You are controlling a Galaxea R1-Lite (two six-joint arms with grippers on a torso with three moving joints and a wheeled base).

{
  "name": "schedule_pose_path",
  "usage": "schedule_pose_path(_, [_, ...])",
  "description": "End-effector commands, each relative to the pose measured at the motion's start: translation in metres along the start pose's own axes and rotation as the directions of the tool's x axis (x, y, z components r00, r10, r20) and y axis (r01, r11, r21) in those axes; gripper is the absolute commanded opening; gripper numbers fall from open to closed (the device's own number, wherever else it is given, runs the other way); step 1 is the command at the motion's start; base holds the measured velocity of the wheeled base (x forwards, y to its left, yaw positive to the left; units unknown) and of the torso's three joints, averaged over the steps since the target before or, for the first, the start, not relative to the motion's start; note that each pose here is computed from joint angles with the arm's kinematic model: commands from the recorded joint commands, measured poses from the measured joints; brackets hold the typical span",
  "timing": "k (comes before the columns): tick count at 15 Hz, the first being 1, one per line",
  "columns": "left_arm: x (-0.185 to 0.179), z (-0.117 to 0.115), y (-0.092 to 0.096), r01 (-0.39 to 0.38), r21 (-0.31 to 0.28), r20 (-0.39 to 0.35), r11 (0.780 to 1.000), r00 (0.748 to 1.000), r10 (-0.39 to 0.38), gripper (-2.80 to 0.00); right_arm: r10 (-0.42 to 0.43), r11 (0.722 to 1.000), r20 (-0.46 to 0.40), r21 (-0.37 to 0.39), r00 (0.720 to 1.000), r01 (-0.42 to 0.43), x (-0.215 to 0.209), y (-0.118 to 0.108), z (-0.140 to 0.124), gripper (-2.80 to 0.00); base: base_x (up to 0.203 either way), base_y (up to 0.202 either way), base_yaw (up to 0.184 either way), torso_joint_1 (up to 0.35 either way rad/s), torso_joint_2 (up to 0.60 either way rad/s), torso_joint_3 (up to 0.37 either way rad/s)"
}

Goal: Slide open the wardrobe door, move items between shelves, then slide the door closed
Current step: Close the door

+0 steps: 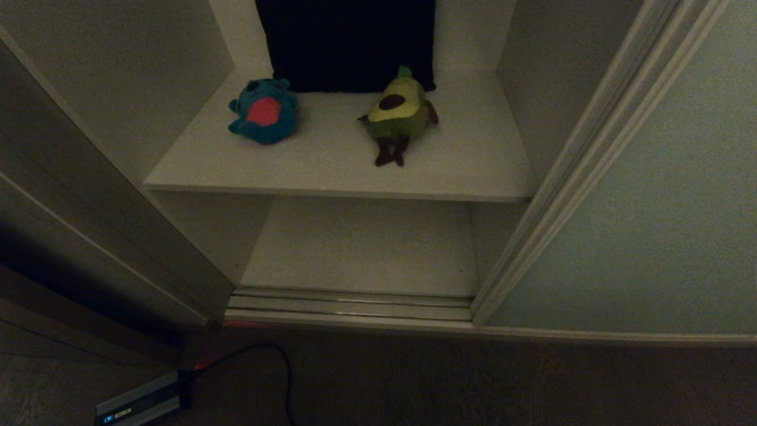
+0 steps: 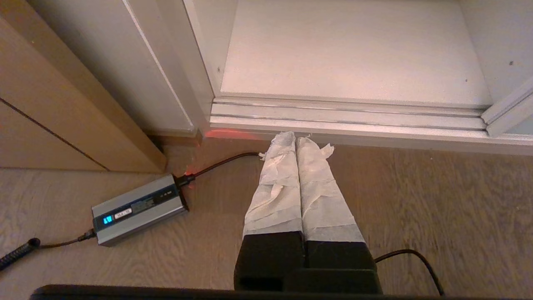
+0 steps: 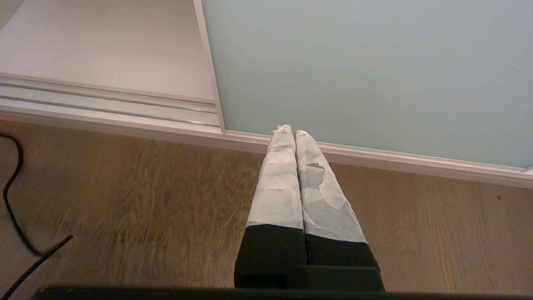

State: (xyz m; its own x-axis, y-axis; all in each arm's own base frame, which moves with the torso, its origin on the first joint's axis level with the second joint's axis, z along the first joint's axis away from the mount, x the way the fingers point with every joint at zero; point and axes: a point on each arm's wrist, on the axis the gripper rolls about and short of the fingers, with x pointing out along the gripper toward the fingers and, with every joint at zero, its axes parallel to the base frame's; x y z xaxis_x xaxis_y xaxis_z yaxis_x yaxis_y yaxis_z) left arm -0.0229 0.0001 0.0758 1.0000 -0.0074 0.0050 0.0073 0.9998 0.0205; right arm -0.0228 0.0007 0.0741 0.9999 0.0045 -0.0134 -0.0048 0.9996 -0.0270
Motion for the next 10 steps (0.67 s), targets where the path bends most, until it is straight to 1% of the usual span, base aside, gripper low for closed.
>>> schedule_pose_path(1, [0.0001,0.0,0.0,0.0,-0.001,-0.002,1.0,1.0,0.0,-2.8,0.001,1.0,-0.006,0.0,1.0,-0.001,0.0004,0.0,-0.0011,-2.8,0.0,0.0,0.0,0.0,0.0,0.0])
schedule_pose_path(8, [0.0002,0.0002,0.0,-0.001,-0.002,-0.002,1.0,1.0,0.001,-2.8,0.0,1.0,-0.006,0.0,1.0,0.0,0.0004,0.0,-0.0012,-2.8,0.0,0.0,0.0,0.0,0.0,0.0])
schedule_pose_path(10, [0.0002,0.0003,0.0,0.0,-0.02,0.004,1.0,1.0,0.0,-2.8,0.0,1.0,-0.006,0.0,1.0,0.0,0.0005,0.0,-0.0013,-2.8,0.0,0.0,0.0,0.0,0.0,0.0])
